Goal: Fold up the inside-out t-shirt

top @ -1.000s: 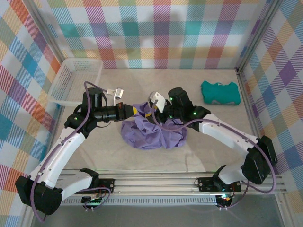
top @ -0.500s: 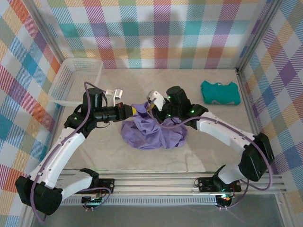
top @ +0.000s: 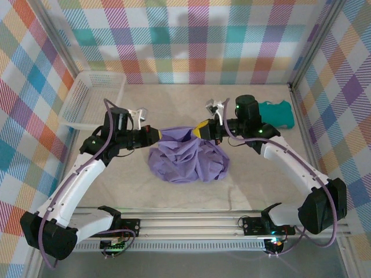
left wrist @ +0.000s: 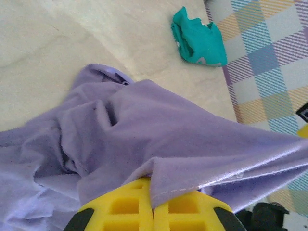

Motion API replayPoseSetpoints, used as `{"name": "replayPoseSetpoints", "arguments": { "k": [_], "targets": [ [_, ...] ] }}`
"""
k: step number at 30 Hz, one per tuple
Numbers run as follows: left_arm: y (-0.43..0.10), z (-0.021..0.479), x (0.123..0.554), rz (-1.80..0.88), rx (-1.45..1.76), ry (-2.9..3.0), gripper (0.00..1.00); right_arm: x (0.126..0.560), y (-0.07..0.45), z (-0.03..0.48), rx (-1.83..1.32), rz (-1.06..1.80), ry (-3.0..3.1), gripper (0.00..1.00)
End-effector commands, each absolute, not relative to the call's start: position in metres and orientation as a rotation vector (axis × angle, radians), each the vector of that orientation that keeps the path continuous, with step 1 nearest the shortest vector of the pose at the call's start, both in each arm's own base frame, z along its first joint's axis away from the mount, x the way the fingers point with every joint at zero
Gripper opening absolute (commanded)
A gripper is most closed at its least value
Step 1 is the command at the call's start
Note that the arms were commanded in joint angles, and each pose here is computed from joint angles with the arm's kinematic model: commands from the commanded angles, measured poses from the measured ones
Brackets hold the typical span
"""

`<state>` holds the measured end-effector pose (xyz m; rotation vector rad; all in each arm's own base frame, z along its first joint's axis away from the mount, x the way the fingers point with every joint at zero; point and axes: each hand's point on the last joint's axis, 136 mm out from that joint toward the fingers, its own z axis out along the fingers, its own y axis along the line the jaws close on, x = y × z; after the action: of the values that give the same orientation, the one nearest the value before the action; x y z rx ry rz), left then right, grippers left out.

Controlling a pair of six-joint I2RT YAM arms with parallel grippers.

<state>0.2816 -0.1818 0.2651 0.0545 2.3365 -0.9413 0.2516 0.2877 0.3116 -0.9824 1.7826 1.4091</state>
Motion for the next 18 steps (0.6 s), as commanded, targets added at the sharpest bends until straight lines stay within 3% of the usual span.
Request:
{"name": "replayPoseSetpoints", "arguments": {
  "k": [1,3,7,9,13,18],
  "targets": [
    [-0.143,0.249,0.291,-0.65,-0.041,2.388,0.0,0.243,0.282,0.324,-0.97,1.564,1.757,0.01],
    [-0.151,0.246,0.287,-0.689,-0.009,2.388,0.06,0.248,0.286,0.321,-0.936,1.599,1.776,0.0],
    [-0.174,0.248,0.275,-0.752,0.104,2.366,0.34,0.254,0.296,0.313,-0.911,1.601,1.812,0.0],
    [-0.174,0.254,0.27,-0.701,0.139,2.326,0.42,0.258,0.298,0.311,-0.888,1.608,1.829,0.0],
    [-0.199,0.278,0.252,-0.802,0.3,2.156,0.47,0.258,0.299,0.312,-0.885,1.63,1.837,0.0],
    [-0.233,0.281,0.257,-0.915,0.418,2.082,0.44,0.246,0.298,0.319,-0.989,1.641,1.788,0.0]
  ]
}}
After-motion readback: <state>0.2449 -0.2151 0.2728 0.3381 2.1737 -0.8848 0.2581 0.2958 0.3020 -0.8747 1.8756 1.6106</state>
